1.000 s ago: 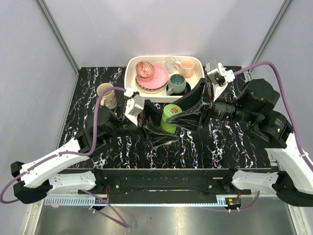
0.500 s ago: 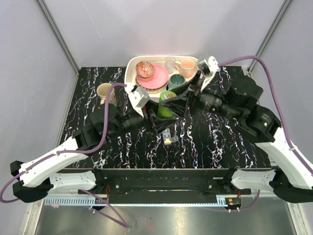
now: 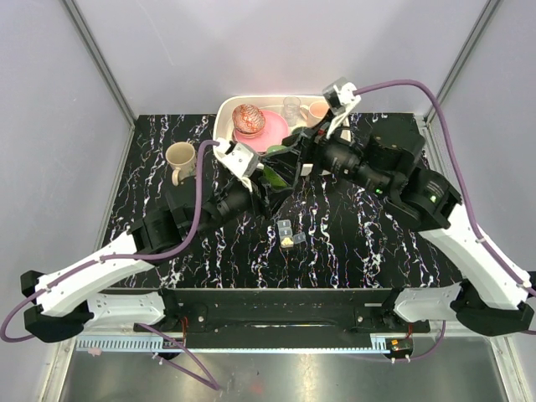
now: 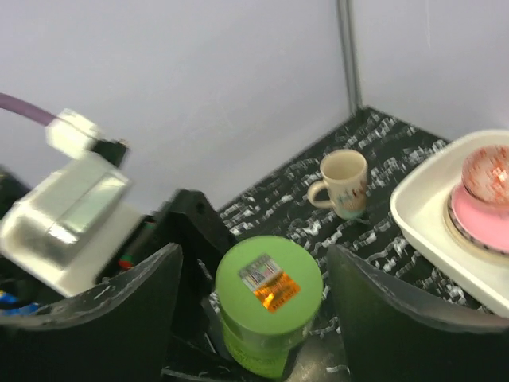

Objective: Sort the pills into containers

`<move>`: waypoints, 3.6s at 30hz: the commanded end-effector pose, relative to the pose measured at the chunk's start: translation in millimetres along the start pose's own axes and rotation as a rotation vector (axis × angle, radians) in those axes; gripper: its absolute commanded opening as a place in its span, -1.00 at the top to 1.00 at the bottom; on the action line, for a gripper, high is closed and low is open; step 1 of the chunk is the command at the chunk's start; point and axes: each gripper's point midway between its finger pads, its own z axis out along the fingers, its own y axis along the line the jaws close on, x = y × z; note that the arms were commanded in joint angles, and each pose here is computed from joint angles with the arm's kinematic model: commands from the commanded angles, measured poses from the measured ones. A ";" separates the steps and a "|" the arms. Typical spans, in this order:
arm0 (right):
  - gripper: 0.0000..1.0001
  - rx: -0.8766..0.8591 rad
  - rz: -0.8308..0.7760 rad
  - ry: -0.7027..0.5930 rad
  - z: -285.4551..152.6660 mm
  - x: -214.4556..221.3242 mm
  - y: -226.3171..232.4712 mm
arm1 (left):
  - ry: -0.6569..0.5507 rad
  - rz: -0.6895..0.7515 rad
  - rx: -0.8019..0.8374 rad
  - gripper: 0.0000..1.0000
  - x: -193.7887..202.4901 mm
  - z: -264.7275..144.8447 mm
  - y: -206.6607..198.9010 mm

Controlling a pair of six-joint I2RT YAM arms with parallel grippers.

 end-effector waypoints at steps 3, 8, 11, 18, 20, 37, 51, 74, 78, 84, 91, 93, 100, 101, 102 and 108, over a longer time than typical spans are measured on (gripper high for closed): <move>-0.71 -0.266 -0.051 -0.165 -58.2 -57.9 58.9 | -0.098 -0.077 0.281 1.00 -30.6 -21.9 -50.0; -0.76 -0.336 -0.077 -0.169 -79.2 -57.3 71.2 | -0.158 -0.109 0.513 1.00 -36.2 -42.4 -86.2; -0.78 -0.379 -0.104 -0.166 -91.5 -52.9 77.2 | -0.176 -0.108 0.614 1.00 -39.3 -54.3 -100.7; -0.73 -0.500 -0.146 -0.106 -108.7 -31.3 92.3 | -0.177 -0.083 0.760 1.00 -39.9 -70.3 -120.5; -0.72 -0.524 -0.148 -0.084 -109.8 -24.7 94.7 | -0.190 -0.077 0.792 1.00 -42.3 -75.5 -124.2; -0.33 -0.580 -0.113 0.001 -98.9 -2.4 98.6 | -0.215 -0.067 0.795 1.00 -47.6 -78.1 -124.1; 0.56 -0.449 -0.054 0.009 -74.3 -3.5 79.7 | -0.212 -0.107 0.482 1.00 -48.2 -53.7 -77.6; -0.63 -0.101 0.060 0.142 -27.0 24.7 21.2 | -0.112 -0.008 0.036 1.00 -23.3 -23.8 -1.8; -0.68 -0.076 0.070 0.172 -19.7 34.6 15.8 | -0.108 0.000 0.077 1.00 -23.8 -23.5 -9.1; -0.68 -0.084 0.084 0.203 -9.5 43.5 15.7 | -0.100 0.016 0.134 1.00 -22.3 -23.1 -19.1; -0.05 -0.085 0.087 0.245 -5.9 55.8 14.4 | -0.099 0.025 0.109 1.00 -21.2 -22.6 -14.2; 0.26 -0.073 0.084 0.252 -8.2 57.4 11.8 | -0.102 0.024 0.074 1.00 -20.8 -22.5 -7.8; 0.75 0.209 0.021 0.209 -17.2 70.3 -45.6 | -0.037 -0.037 -0.057 -0.50 12.8 -22.2 16.0; 0.76 0.263 0.002 0.217 -17.9 76.7 -59.2 | -0.020 -0.050 -0.085 -0.97 20.2 -22.7 20.8; 0.83 0.324 -0.015 0.256 -18.7 95.7 -77.6 | -0.006 -0.068 -0.100 -0.98 27.3 -24.9 23.8; 1.00 0.624 0.070 0.270 -40.6 154.6 -187.2 | 0.109 -0.189 -0.140 -0.98 91.3 -39.7 32.6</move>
